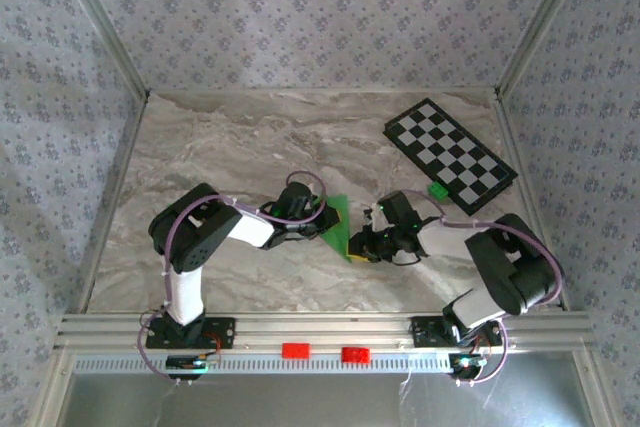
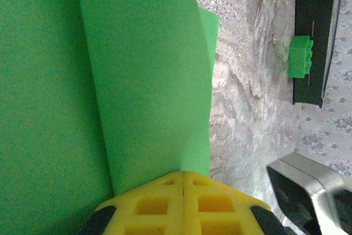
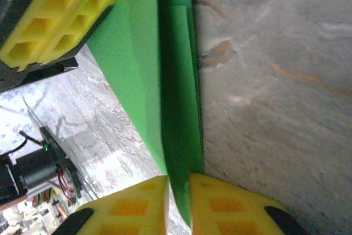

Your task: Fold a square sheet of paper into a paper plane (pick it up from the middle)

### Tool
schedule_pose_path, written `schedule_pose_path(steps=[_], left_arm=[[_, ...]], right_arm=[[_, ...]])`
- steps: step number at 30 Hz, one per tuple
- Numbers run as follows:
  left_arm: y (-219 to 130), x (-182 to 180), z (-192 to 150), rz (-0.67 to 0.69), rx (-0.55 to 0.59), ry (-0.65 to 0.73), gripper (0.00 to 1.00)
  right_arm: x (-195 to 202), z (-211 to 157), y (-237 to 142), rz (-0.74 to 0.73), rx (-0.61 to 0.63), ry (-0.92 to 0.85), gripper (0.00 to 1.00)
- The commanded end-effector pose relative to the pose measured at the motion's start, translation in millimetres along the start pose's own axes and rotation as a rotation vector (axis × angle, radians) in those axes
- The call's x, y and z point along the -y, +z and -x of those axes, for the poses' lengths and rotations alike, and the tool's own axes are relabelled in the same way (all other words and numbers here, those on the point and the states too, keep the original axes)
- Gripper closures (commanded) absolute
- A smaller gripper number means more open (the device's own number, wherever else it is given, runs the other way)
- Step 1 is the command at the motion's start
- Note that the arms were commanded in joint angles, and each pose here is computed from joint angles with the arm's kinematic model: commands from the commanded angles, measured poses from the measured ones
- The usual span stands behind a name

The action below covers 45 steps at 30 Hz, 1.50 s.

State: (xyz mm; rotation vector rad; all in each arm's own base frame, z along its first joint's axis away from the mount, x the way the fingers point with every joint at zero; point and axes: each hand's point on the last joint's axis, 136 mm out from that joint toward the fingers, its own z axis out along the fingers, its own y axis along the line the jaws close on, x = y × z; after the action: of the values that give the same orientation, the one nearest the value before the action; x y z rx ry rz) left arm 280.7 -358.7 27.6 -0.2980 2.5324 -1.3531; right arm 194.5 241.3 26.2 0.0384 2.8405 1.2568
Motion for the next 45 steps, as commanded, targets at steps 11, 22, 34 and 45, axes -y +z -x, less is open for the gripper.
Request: schedule_pose_path(steps=[11, 22, 34, 45], left_arm=[[1, -54, -18, 0.172, -0.037, -0.036, 0.99], [4, -53, -18, 0.168, -0.043, -0.036, 0.99], [3, -55, -18, 0.174, -0.039, -0.036, 0.99], [1, -62, -18, 0.199, -0.032, -0.048, 0.99]], right_arm=[[-46, 31, -17, 0.089, 0.084, -0.061, 0.97], [-29, 27, 22, -0.014, 0.012, -0.058, 1.0], [14, -3, 31, -0.089, -0.031, 0.006, 1.0], [22, -25, 20, -0.046, -0.025, 0.015, 1.0]])
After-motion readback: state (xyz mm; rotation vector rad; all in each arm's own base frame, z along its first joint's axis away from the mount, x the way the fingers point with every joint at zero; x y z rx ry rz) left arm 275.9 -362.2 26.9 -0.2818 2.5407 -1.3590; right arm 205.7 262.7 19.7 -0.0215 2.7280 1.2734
